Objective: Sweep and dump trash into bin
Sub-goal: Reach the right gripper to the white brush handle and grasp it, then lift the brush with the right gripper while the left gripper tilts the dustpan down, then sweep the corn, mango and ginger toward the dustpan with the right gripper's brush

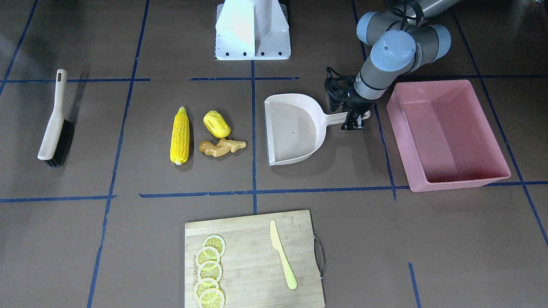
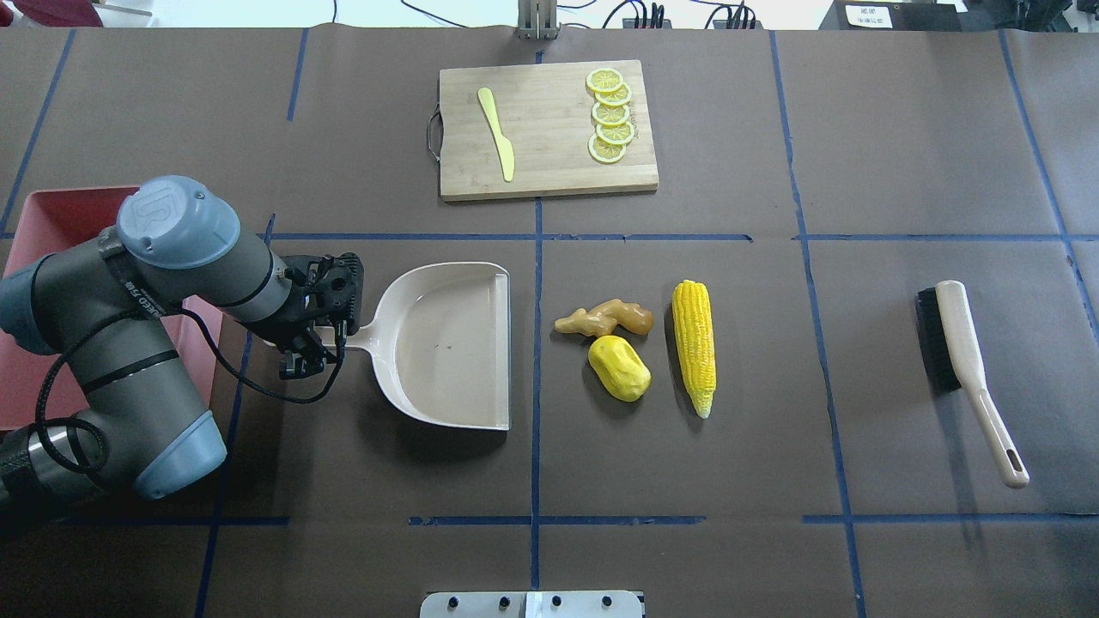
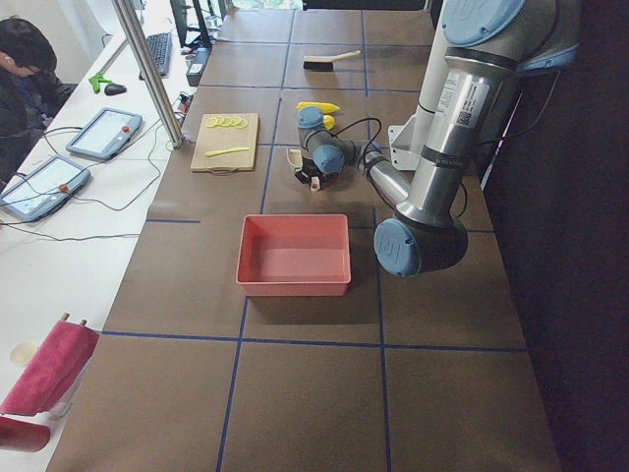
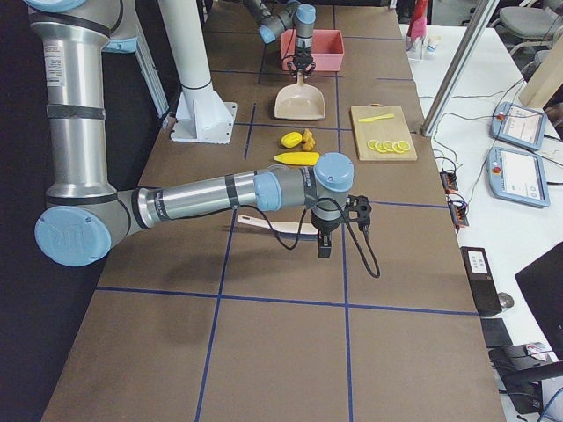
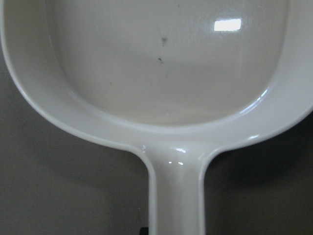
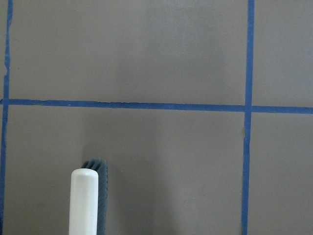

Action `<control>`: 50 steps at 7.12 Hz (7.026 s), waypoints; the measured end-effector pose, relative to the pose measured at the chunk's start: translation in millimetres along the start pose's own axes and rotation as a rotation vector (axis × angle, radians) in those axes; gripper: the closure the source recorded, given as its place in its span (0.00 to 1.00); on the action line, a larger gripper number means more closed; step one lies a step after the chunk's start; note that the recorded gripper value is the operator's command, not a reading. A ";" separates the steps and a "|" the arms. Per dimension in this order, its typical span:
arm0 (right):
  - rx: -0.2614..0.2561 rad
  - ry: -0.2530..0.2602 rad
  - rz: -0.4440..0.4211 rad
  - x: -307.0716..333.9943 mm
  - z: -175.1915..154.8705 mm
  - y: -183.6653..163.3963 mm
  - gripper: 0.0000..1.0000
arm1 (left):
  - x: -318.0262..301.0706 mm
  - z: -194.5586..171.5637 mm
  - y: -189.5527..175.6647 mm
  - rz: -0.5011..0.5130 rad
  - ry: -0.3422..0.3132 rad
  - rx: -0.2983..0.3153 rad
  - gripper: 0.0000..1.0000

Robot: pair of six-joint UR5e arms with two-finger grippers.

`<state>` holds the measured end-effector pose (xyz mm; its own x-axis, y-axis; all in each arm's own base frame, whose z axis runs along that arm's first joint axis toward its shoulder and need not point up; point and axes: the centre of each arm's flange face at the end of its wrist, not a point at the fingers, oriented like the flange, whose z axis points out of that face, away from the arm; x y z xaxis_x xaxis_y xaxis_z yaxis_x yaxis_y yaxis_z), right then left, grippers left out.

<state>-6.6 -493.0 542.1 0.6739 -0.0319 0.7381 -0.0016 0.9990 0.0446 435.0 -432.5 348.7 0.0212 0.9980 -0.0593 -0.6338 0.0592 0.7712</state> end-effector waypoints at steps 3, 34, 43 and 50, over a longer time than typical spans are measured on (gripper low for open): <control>0.004 0.015 0.051 -44.7 30.8 6.3 0.01 | 2.2 -12.4 -5.6 -0.016 -0.002 -0.003 1.00; -0.184 -0.036 0.120 -211.0 132.8 143.7 1.00 | 24.3 -13.2 -75.6 -0.015 -0.056 -0.207 1.00; -0.228 0.108 0.015 -383.3 142.0 134.8 1.00 | 21.8 -7.1 -79.5 -0.015 -0.056 -0.219 1.00; -0.226 0.172 -0.043 -421.7 153.1 147.2 1.00 | 15.0 2.4 -84.4 -0.022 -0.051 -0.236 1.00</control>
<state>-404.1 -337.3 340.5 0.7855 -0.0880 0.6126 0.1812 0.9792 -0.0917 490.7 -422.5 284.3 0.0723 0.9967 -0.0381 -0.7958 0.0807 0.6002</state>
